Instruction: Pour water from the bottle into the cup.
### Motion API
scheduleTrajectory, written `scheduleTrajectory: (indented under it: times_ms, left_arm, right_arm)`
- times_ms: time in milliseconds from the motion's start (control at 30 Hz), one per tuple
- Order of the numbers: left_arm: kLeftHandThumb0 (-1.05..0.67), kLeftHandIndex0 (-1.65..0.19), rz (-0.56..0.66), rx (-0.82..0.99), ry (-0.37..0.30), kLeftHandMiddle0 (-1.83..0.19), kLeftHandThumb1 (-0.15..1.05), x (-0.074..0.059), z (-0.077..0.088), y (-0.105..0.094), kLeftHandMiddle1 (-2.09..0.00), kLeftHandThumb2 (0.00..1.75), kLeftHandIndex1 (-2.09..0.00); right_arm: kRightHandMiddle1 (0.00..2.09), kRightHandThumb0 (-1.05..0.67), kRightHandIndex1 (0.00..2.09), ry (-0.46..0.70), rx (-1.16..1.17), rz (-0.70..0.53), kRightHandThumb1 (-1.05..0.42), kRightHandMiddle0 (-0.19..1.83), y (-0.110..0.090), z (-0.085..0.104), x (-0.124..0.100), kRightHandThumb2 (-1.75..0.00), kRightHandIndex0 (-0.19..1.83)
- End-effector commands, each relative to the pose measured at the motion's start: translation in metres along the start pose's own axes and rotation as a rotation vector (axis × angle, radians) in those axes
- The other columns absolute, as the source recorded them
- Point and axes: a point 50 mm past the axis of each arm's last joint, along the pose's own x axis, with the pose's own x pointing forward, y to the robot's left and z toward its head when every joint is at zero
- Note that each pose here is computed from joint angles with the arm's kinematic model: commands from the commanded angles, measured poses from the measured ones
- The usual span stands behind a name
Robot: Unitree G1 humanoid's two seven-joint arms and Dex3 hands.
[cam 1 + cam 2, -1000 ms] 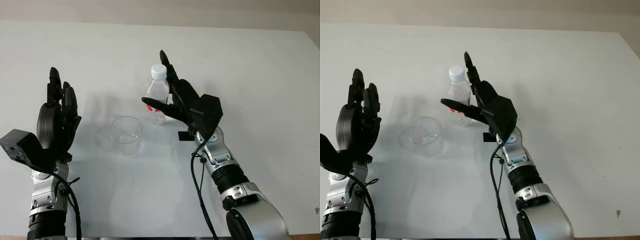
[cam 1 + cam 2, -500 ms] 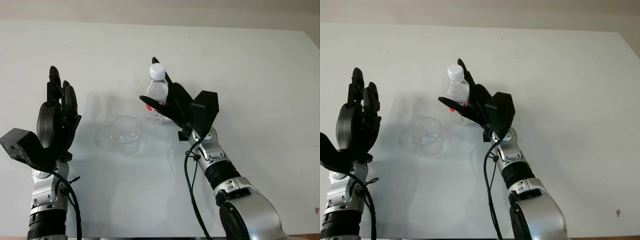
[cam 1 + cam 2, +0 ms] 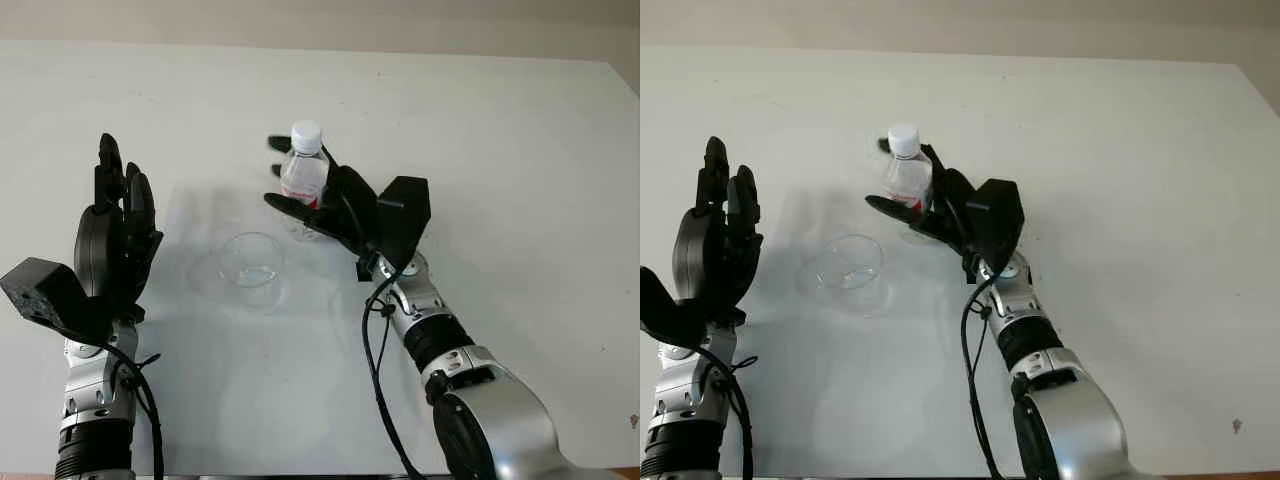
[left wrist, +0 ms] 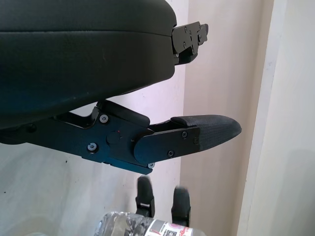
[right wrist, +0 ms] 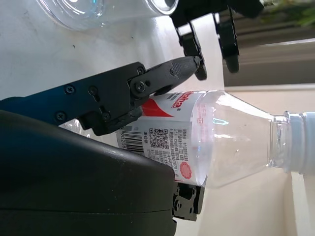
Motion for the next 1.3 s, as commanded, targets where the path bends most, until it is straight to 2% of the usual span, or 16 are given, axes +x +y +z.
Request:
scheduleTrajectory:
  times_ms: [0, 33, 167, 267, 400, 467, 533, 733, 867, 900, 1000, 1100, 1200, 1267]
  left_arm:
    - [-0.73, 0.19, 0.000, 0.009, -0.022, 0.19, 1.05, 0.003, 0.004, 0.000, -0.05, 0.55, -0.04]
    - [-0.73, 0.19, 0.001, 0.009, -0.024, 0.19, 1.05, 0.003, 0.004, 0.001, -0.04, 0.55, -0.04]
    - [-0.72, 0.19, -0.003, 0.011, -0.029, 0.19, 1.05, 0.002, 0.004, 0.001, -0.04, 0.57, -0.04]
    - [-0.73, 0.19, -0.007, 0.012, -0.028, 0.19, 1.05, 0.002, 0.004, 0.001, -0.03, 0.57, -0.02]
    - [-0.74, 0.19, 0.000, 0.010, -0.028, 0.19, 1.05, 0.001, 0.003, 0.003, -0.03, 0.56, -0.02]
    - [-0.75, 0.19, 0.001, 0.014, -0.027, 0.19, 1.05, 0.001, 0.003, 0.004, -0.04, 0.55, -0.02]
    - [-0.75, 0.19, 0.002, 0.016, -0.026, 0.19, 1.05, 0.001, 0.003, 0.004, -0.04, 0.54, -0.03]
    - [-0.75, 0.18, -0.001, 0.015, -0.025, 0.19, 1.05, 0.001, 0.002, 0.005, -0.04, 0.54, -0.03]
    - [-0.75, 0.18, -0.001, 0.020, -0.025, 0.19, 1.05, 0.002, 0.003, 0.004, -0.04, 0.53, -0.04]
    - [-0.75, 0.18, -0.001, 0.022, -0.027, 0.19, 1.05, 0.002, 0.003, 0.004, -0.04, 0.53, -0.04]
    - [-0.74, 0.19, -0.002, 0.022, -0.026, 0.19, 1.05, 0.002, 0.003, 0.003, -0.04, 0.55, -0.04]
    - [-0.74, 0.18, 0.000, 0.018, -0.027, 0.19, 1.05, 0.002, 0.003, 0.002, -0.04, 0.55, -0.04]
    - [-0.74, 0.19, -0.003, 0.017, -0.027, 0.19, 1.05, 0.002, 0.003, 0.002, -0.04, 0.55, -0.04]
    - [-0.74, 0.19, -0.004, 0.017, -0.028, 0.19, 1.05, 0.002, 0.004, 0.001, -0.04, 0.55, -0.04]
  right_arm:
    - [2.08, -0.33, 2.05, -0.016, -0.047, 0.038, -0.91, 0.19, 0.001, 0.006, 0.003, -0.05, 0.27]
    - [2.09, -0.33, 2.07, -0.014, -0.068, 0.050, -0.91, 0.26, 0.001, 0.007, 0.004, -0.05, 0.36]
    - [2.09, -0.50, 2.08, 0.016, -0.192, 0.082, -1.00, 0.82, 0.002, 0.008, 0.005, -0.07, 1.01]
    - [2.09, -0.53, 2.09, 0.034, -0.265, 0.095, -1.04, 1.09, 0.003, 0.009, 0.006, -0.16, 1.25]
    - [2.09, -0.46, 2.09, 0.002, -0.308, 0.080, -1.05, 1.27, 0.005, 0.009, 0.005, -0.36, 1.43]
    - [2.09, -0.42, 2.09, -0.011, -0.314, 0.047, -1.05, 1.47, 0.006, 0.008, 0.004, -0.50, 1.67]
    - [2.09, -0.40, 2.09, -0.021, -0.313, 0.014, -1.05, 1.60, 0.005, 0.008, 0.004, -0.56, 1.79]
    - [2.09, -0.39, 2.09, -0.050, -0.289, -0.109, -1.05, 1.69, -0.003, 0.011, 0.003, -0.62, 1.83]
    - [2.09, -0.37, 2.09, -0.110, -0.311, -0.238, -1.05, 1.69, -0.023, 0.027, 0.003, -0.60, 1.83]
    - [2.09, -0.36, 2.09, -0.117, -0.310, -0.252, -1.05, 1.58, -0.026, 0.029, 0.003, -0.58, 1.79]
    - [2.09, -0.36, 2.09, -0.151, -0.336, -0.301, -1.05, 1.42, -0.038, 0.041, 0.003, -0.57, 1.70]
    - [2.09, -0.36, 2.09, -0.207, -0.414, -0.338, -1.05, 1.11, -0.050, 0.056, 0.002, -0.50, 1.41]
    - [2.09, -0.36, 2.09, -0.236, -0.510, -0.334, -1.05, 0.97, -0.054, 0.065, 0.001, -0.46, 1.26]
    - [2.09, -0.36, 2.09, -0.248, -0.556, -0.321, -1.05, 0.93, -0.054, 0.067, 0.001, -0.44, 1.23]
